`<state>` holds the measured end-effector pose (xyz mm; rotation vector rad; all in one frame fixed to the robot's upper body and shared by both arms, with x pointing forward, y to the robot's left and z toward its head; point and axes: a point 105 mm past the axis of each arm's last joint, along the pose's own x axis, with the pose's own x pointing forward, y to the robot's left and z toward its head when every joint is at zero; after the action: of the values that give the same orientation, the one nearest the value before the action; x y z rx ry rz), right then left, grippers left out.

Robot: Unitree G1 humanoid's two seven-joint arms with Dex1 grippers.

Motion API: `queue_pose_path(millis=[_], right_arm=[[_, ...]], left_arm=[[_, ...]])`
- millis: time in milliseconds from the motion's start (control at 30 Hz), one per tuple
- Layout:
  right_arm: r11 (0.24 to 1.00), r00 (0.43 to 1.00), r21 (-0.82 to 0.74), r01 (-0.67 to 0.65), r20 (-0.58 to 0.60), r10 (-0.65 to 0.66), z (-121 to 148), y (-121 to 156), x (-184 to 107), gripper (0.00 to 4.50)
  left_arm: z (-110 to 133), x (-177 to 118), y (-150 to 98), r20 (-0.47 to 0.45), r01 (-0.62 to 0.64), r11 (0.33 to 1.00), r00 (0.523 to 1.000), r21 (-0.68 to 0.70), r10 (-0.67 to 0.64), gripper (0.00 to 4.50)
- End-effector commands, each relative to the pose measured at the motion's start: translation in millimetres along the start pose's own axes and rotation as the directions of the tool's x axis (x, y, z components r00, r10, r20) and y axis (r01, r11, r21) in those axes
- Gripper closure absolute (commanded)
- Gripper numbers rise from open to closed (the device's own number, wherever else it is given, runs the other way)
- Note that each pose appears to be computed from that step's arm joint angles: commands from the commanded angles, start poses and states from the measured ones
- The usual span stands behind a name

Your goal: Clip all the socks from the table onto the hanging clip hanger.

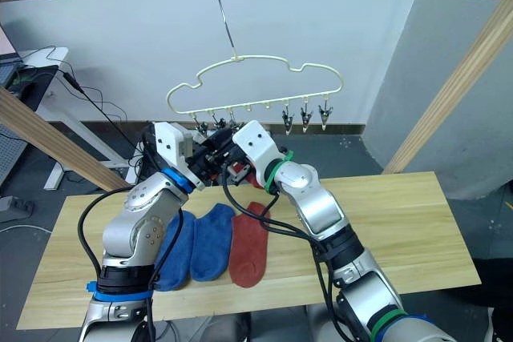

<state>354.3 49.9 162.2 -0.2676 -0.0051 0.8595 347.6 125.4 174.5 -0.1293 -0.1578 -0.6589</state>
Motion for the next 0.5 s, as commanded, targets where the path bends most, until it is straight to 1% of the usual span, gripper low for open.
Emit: queue_pose_path(millis=[33, 500], right_arm=[[1.000, 0.997, -0.004, -0.008, 0.079, 0.008, 20.7, 1.2, 0.0, 4.50], [1.000, 0.997, -0.011, -0.008, 0.071, 0.009, 15.9, 0.9, 2.4, 4.50]], left_arm=[[10.3, -1.6, -2.7, 0.027, 0.020, 0.999, 0.999, 0.036, -0.021, 1.94], [9.1, -9.9, 4.1, 0.007, 0.004, 0.998, 1.000, 0.056, -0.004, 1.94]])
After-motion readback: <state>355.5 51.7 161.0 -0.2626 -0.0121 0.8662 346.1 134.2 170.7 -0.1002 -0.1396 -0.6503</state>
